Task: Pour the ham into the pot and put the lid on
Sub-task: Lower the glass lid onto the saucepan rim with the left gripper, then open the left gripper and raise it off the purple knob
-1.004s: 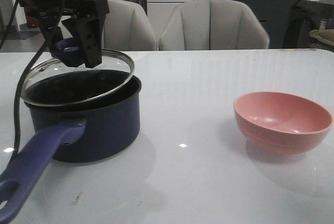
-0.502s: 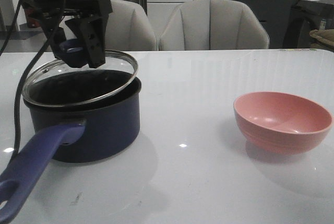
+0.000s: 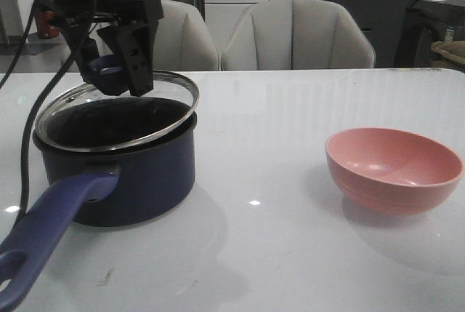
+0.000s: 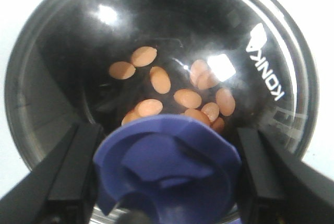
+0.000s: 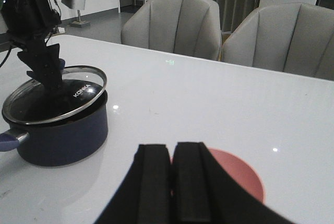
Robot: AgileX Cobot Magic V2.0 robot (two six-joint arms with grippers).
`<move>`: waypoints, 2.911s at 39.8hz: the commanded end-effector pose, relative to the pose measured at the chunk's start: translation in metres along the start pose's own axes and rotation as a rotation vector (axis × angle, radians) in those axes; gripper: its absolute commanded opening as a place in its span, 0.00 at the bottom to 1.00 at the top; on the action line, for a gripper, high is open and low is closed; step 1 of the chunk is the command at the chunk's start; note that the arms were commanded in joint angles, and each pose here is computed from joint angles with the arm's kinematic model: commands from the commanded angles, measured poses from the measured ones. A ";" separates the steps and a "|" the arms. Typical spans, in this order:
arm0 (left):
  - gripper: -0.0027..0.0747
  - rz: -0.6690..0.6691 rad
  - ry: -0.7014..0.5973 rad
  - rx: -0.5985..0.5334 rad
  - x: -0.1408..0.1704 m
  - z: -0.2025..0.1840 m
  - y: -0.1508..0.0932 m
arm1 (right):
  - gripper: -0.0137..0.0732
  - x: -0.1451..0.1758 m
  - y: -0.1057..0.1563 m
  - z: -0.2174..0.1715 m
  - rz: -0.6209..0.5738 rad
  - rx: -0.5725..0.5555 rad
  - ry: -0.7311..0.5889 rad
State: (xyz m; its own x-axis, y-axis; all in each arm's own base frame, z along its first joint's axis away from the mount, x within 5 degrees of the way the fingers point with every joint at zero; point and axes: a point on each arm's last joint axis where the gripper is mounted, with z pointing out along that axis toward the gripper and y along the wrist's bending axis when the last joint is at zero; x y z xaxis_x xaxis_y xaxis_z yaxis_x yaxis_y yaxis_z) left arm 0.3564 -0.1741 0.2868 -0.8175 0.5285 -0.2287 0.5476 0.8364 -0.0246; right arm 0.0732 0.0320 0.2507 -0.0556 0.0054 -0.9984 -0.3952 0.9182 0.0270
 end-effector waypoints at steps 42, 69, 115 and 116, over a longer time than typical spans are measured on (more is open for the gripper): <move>0.20 0.006 -0.006 -0.017 0.009 -0.022 -0.001 | 0.31 -0.013 -0.003 -0.001 -0.005 0.030 -0.069; 0.76 0.002 0.029 -0.007 0.005 -0.007 0.000 | 0.31 -0.013 -0.003 -0.001 -0.005 0.030 -0.069; 0.86 -0.217 -0.177 -0.085 0.051 -0.096 0.048 | 0.31 -0.013 -0.003 -0.001 -0.005 0.030 -0.069; 0.86 -0.234 -0.185 -0.092 0.058 -0.100 0.052 | 0.31 -0.013 -0.003 -0.001 -0.005 0.030 -0.069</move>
State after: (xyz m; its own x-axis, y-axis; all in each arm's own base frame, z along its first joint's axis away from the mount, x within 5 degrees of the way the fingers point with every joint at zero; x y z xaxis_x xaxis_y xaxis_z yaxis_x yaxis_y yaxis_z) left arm 0.3448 -0.1083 0.3397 -0.8674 0.3527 -0.3510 0.3765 0.9264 0.0004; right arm 0.0732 0.0321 0.2505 -0.0569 0.0049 -0.9984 -0.3960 0.9178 0.0270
